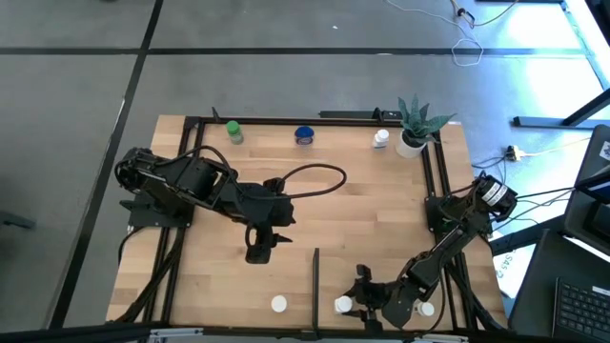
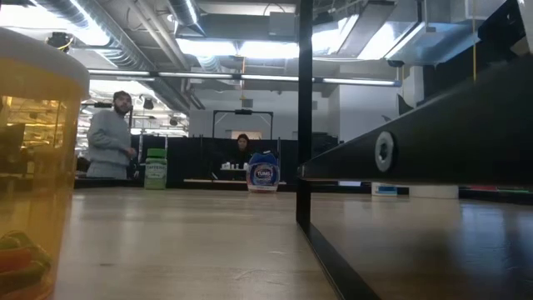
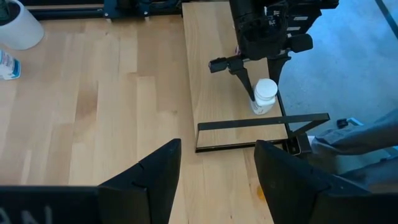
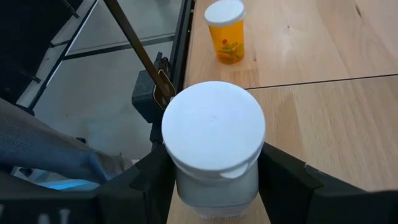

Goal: Pick and place medicine bottles onto shelf by color
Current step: Put the bottom left white pill bottle onto the shelf

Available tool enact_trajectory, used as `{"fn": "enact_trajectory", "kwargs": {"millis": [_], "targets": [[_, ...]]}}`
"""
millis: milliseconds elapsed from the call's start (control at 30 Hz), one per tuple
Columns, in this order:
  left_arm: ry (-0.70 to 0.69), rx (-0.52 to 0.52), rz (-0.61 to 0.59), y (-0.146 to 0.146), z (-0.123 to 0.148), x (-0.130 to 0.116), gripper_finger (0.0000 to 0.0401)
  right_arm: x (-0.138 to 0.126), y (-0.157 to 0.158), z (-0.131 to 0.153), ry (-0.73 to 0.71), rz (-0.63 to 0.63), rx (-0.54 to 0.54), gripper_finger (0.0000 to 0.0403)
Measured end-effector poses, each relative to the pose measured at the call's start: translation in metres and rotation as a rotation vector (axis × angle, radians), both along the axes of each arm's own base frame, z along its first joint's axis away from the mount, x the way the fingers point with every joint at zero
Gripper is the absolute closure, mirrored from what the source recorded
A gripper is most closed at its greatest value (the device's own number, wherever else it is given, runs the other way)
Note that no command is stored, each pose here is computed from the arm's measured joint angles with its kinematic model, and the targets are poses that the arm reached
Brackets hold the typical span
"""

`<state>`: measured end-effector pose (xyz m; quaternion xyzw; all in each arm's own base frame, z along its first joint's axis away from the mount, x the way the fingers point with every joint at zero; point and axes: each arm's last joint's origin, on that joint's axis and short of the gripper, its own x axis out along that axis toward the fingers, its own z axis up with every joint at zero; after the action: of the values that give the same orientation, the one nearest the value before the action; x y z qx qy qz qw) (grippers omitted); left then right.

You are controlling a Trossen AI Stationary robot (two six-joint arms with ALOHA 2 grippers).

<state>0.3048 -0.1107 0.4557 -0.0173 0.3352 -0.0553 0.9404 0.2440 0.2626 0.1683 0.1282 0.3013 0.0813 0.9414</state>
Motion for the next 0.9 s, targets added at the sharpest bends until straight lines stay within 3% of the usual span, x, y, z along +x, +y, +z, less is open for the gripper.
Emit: {"fn": "enact_trajectory", "kwargs": {"millis": [367,733,900], "targets": [[0.000,0.000,0.000,0.0000,0.0000,0.0000,0.0203,0.0026,-0.0032,-0.0005,-0.010,0.030,-0.068,0.0186],[0.000,0.000,0.000,0.0000,0.0000,0.0000,0.0203,0.0030,-0.0029,0.0000,-0.005,0.020,-0.038,0.0214],[0.000,0.001,0.000,0.0000,0.0000,0.0000,0.0203,0.0036,-0.0034,0.0000,-0.005,0.018,-0.038,0.0200]]}}
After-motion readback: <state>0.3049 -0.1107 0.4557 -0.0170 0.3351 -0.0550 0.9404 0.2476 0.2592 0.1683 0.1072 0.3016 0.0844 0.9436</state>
